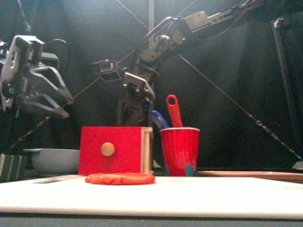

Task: Get the cutter from the drawer then cut the dough then place the extra dough in the bowl
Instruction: Place the cutter on the board

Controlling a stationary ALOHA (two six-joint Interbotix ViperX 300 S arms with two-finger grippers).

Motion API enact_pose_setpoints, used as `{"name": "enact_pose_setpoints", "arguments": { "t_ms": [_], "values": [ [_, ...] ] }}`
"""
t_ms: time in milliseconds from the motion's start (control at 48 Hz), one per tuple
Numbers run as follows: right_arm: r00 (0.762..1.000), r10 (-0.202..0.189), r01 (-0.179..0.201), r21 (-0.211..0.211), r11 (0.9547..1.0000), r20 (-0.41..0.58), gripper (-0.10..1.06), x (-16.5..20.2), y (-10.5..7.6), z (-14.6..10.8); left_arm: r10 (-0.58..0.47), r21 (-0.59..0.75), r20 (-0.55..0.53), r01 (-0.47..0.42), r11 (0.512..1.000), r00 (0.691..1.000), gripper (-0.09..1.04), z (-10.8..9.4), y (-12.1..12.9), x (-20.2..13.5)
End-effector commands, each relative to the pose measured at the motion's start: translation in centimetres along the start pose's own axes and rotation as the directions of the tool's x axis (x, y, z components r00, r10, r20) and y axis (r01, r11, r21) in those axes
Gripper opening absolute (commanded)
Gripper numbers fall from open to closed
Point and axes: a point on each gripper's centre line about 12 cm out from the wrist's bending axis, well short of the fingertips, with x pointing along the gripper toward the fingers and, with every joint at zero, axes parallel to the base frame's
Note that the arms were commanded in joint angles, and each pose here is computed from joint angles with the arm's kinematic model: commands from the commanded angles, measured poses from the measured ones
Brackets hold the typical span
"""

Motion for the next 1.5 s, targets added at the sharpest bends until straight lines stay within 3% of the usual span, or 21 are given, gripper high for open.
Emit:
{"name": "enact_pose_setpoints", "arguments": {
  "t_ms": [21,1125,1333,1500],
  "values": [
    [0.995,0.006,-0.007,0.01,0.9999,0.103,0.53,-4.2,0.0,2.3,-0.009,-0.002,0.012,0.009,1.0,1.0,0.74,0.3,-0.3,0.0],
    [0.985,-0.008,0.008,0.0,1.0,0.173,0.53,-9.5,-0.2,4.3,-0.006,0.0,0.007,0.006,1.0,1.0,0.74,0.2,-0.2,0.0],
    [0.982,-0.014,0.015,-0.005,0.9999,0.188,0.53,-13.6,-0.2,4.0,0.002,-0.001,0.011,-0.002,1.0,1.0,0.74,0.3,0.1,0.0],
    [0.983,0.006,-0.002,-0.025,0.9997,0.182,0.53,-16.9,1.0,2.3,0.007,-0.004,0.017,-0.007,1.0,1.0,0.74,0.4,0.2,0.0]
  ]
}}
